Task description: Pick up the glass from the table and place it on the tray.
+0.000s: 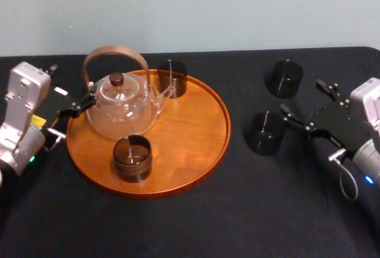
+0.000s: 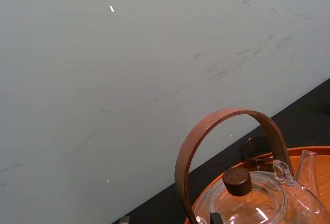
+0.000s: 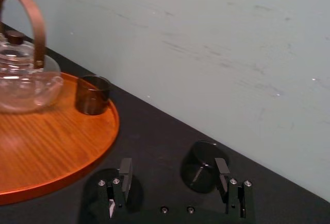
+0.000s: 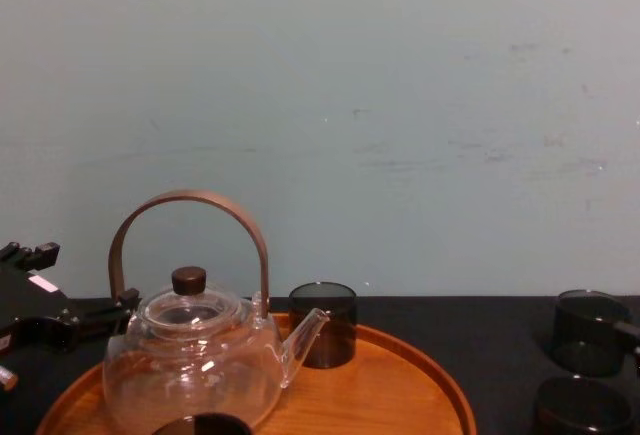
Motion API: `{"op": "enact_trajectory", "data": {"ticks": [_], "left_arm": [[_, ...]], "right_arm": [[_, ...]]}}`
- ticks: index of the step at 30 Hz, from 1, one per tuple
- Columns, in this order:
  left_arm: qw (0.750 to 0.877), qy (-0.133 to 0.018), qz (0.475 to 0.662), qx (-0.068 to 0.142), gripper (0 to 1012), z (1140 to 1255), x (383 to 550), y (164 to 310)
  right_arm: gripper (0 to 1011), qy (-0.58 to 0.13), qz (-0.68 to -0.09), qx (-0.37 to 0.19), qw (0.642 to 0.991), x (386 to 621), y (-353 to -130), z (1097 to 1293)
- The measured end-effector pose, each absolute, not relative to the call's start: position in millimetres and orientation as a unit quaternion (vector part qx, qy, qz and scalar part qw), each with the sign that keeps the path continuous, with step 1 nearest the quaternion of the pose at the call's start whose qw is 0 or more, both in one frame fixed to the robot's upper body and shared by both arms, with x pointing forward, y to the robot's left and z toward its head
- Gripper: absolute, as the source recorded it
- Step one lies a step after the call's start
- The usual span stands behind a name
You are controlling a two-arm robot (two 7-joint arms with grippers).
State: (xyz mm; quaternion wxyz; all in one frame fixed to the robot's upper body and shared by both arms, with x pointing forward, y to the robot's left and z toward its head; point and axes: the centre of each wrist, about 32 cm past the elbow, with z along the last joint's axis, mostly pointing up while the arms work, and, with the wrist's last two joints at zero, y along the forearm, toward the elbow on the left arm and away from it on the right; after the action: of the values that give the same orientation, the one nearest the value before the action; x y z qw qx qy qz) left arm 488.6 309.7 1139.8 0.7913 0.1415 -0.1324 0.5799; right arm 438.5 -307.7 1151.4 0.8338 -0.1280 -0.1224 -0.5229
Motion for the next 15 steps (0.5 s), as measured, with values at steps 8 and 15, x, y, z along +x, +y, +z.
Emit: {"op": "enact_trajectory", "data": {"ticks": [8, 15], "left_arm": [[0.791, -0.132, 0.580, 0.141, 1010, 1139.8, 488.6, 309.7], [0.791, -0.132, 0.580, 0.141, 1010, 1139.8, 488.6, 309.7]], "right_arm": [[1002, -0.111, -0.502, -0.125, 0.848, 423.2, -299.3, 1148.0], [1002, -0.099, -0.486, -0.130, 0.858, 415.0, -291.7, 1142.6]]}}
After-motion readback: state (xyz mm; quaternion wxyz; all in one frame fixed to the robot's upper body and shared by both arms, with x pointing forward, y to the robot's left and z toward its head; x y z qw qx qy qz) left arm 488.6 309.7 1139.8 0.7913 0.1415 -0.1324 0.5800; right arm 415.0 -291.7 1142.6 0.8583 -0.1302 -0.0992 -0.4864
